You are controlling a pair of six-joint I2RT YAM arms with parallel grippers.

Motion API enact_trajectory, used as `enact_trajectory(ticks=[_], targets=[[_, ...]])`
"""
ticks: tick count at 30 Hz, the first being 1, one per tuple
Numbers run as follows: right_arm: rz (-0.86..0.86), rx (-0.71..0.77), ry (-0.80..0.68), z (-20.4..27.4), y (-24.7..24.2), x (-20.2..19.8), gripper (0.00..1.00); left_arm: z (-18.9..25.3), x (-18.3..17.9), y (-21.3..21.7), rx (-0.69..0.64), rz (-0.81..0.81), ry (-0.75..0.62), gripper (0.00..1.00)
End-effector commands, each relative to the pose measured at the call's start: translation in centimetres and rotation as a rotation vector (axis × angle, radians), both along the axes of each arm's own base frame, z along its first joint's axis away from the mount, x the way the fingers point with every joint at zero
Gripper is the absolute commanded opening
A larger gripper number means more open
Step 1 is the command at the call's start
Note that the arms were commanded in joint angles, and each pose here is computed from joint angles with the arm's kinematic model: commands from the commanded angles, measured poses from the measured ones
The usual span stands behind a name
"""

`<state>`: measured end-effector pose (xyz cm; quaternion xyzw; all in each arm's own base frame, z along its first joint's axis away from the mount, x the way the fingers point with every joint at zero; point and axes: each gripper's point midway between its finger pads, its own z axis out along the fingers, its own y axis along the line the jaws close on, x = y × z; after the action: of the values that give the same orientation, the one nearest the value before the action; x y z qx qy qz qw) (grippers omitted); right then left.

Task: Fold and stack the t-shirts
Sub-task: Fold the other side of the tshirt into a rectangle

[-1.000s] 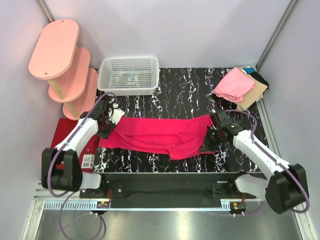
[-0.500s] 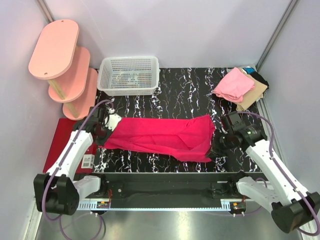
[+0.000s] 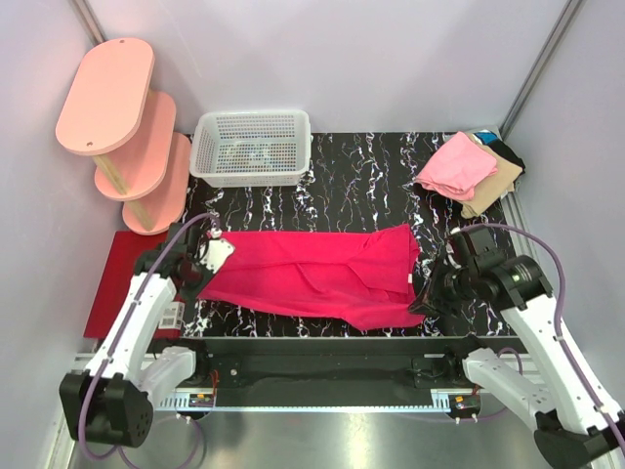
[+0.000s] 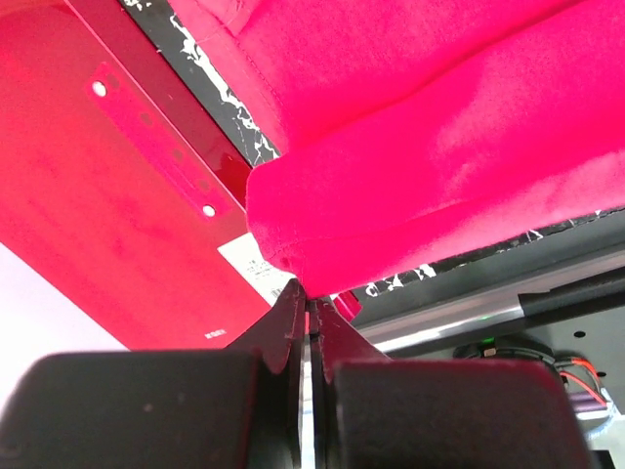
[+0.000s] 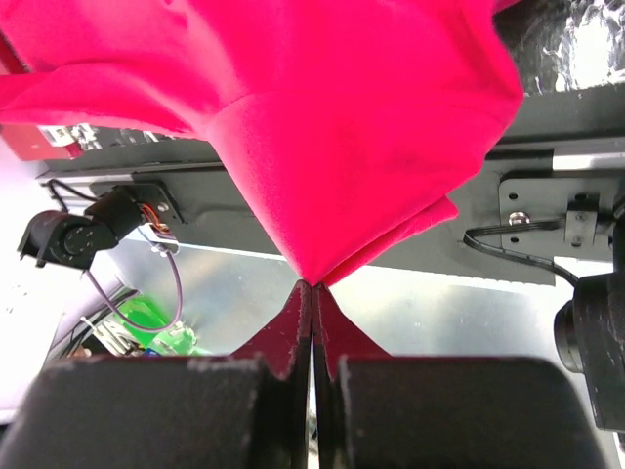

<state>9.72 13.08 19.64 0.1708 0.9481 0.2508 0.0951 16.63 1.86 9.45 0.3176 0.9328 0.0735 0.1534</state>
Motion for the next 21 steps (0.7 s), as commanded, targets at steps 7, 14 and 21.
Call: enact_trajectory(ticks=[7,14,21], targets=[[-0.035,-0.06,-0.009,-0.8,1.7,6.3,0.0,1.2,8.3,0.6,0.065,-0.02,-0.067,0.0],[-0.053,-0.144,-0.083,-1.0,1.4,11.4,0.0,-0.3,13.2,1.2,0.09,-0.017,-0.014,0.0],[-0.114,-0.169,-0.055,-3.6,0.4,15.2,0.0,-2.7,15.5,1.6,0.105,-0.006,0.035,0.0]])
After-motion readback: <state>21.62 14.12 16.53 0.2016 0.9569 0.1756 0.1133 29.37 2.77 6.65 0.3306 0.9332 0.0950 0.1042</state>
